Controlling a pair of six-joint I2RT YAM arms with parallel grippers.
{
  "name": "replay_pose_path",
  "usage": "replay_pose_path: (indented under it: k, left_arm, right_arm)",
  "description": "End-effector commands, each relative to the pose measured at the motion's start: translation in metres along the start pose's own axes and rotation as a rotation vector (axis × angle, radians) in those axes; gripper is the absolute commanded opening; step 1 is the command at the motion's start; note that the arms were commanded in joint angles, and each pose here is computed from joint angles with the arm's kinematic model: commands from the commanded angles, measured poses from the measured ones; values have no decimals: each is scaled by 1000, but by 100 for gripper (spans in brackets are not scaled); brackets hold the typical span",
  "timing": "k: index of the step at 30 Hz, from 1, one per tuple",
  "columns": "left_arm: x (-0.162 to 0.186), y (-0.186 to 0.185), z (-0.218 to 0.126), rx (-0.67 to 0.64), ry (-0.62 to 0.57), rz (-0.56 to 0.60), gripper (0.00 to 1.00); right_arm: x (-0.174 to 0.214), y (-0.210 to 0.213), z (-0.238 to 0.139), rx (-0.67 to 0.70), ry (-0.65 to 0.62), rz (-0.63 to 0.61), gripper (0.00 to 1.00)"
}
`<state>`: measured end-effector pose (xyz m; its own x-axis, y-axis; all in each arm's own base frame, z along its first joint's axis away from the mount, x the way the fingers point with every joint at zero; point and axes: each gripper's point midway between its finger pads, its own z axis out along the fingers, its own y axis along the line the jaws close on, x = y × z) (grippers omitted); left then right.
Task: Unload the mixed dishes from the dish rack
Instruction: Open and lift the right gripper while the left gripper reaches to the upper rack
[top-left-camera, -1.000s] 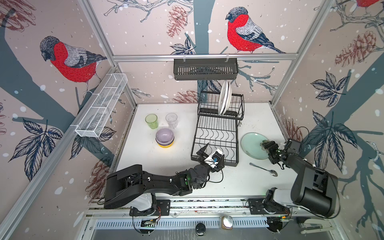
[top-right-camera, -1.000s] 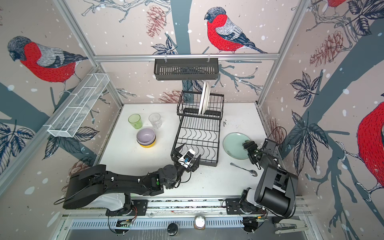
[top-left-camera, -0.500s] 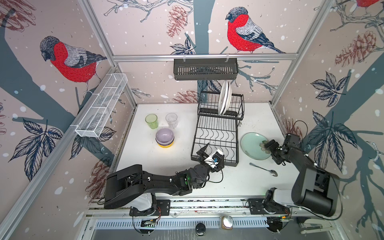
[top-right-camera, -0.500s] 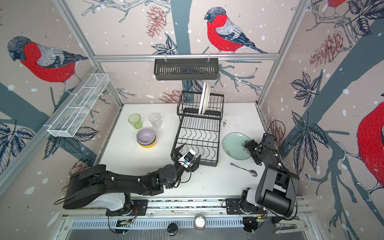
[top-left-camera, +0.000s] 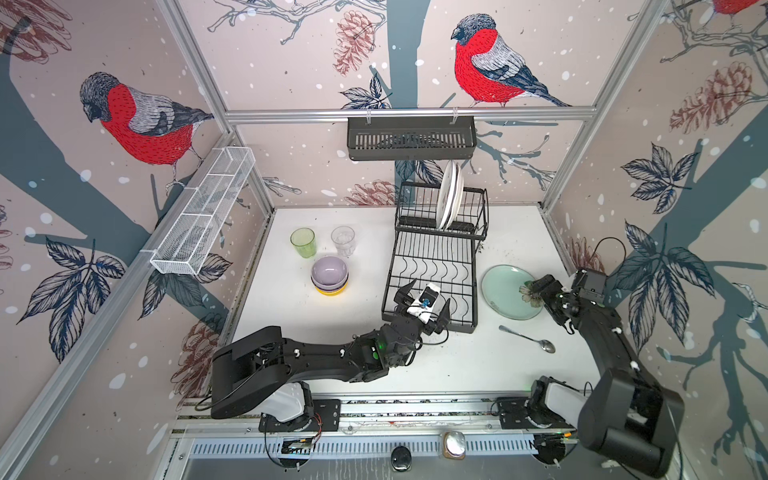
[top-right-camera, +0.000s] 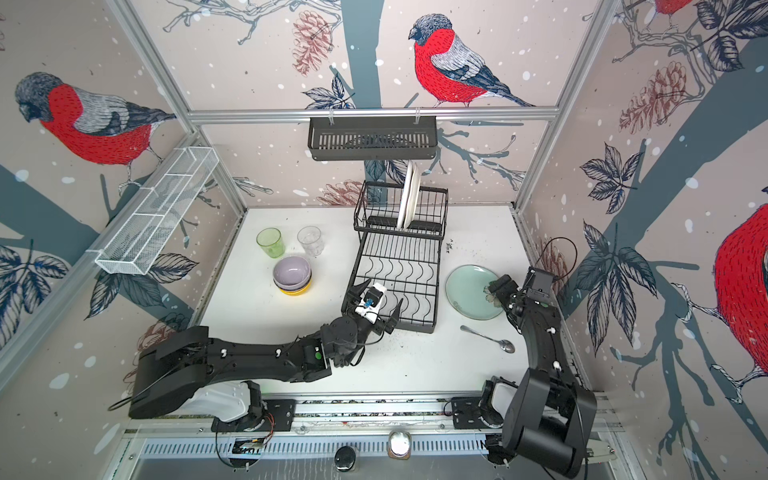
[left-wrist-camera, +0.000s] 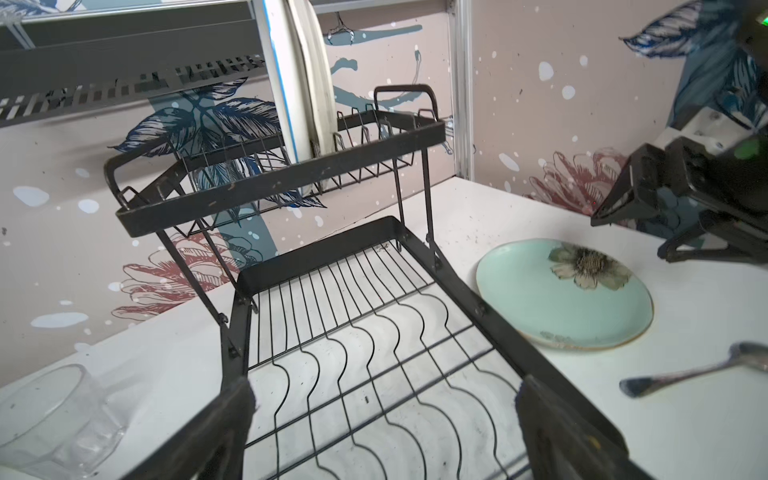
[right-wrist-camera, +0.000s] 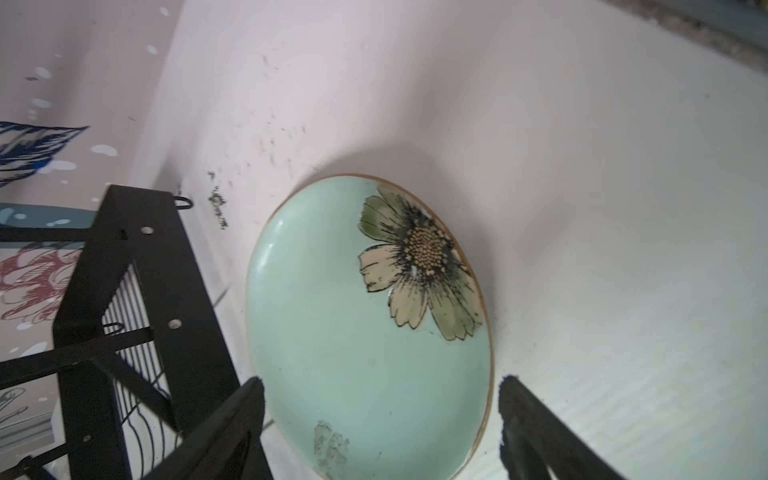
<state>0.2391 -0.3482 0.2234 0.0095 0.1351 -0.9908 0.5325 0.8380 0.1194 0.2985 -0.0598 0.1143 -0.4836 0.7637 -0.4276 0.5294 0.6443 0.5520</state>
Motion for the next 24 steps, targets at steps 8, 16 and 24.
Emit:
replay_pose_path:
  k: [8,16,24]
  left_arm:
    - [-6,-2,23,18,95,-205,98]
    - [-24,27,41,3,126,-349,98]
    - [-55,58,66,-11,122,-391,98]
  right_arm:
    - [-16,75,-73,-304,-252,-207,92]
    - [-10,90,-91,-417,-323,-275,100]
    - [-8,94,-93,-433,-324,-320,99]
